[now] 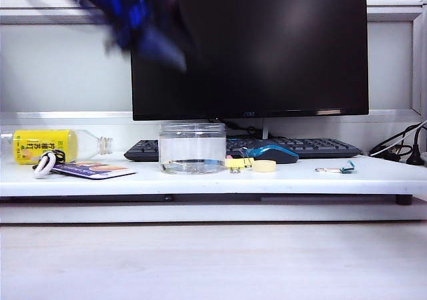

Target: Pick up the clips with the largest number of clips of the same color on the table and place them in a round transparent plastic box.

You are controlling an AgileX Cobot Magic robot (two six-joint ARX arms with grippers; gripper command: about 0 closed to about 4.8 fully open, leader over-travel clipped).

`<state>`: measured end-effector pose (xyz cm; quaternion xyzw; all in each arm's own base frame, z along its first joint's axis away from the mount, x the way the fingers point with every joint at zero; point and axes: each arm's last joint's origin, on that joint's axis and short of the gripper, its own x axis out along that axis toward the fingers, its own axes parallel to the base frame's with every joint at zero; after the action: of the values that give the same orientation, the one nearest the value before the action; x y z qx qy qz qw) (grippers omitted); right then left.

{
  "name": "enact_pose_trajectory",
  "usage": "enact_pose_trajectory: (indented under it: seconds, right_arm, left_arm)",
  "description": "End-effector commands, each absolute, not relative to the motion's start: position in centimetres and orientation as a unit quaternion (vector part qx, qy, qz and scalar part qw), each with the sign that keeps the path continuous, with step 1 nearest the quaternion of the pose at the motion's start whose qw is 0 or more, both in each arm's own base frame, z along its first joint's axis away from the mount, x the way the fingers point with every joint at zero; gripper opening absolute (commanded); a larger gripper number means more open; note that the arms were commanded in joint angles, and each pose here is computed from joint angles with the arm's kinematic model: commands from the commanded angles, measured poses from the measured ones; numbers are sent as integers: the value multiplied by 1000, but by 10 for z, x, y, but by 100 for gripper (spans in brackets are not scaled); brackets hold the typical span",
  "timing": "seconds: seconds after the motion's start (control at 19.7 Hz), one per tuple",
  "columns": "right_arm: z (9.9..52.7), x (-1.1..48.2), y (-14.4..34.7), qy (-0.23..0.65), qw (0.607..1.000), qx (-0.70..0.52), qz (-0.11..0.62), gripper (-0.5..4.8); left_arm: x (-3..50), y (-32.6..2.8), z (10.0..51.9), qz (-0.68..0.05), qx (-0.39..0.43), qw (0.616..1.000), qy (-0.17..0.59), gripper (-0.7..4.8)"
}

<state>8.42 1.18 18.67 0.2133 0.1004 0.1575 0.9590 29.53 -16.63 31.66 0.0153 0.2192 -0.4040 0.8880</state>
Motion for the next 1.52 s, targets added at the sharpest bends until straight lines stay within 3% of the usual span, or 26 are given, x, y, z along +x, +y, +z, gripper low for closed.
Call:
enact_pose_trajectory:
  seconds: [0.05, 0.25, 0.46, 0.91, 1.52]
  right_arm:
    - [193, 85, 10, 68, 968, 201, 132, 84]
    - [194, 93, 10, 83, 965, 214, 126, 119]
    - [220, 112, 14, 133, 959, 212, 135, 124]
    - [275, 197, 76, 244, 927, 129, 255, 127]
    - [243, 285, 132, 312, 893, 113, 303, 127]
  left_arm:
    - [271, -150, 347, -371, 71, 910, 175, 188]
    - [241, -133, 357, -341, 103, 908, 222, 188]
    - [234, -129, 337, -339, 112, 888, 291, 188]
    - [235, -129, 312, -335, 110, 883, 310, 188]
    - [236, -130, 314, -333, 100, 888, 300, 187]
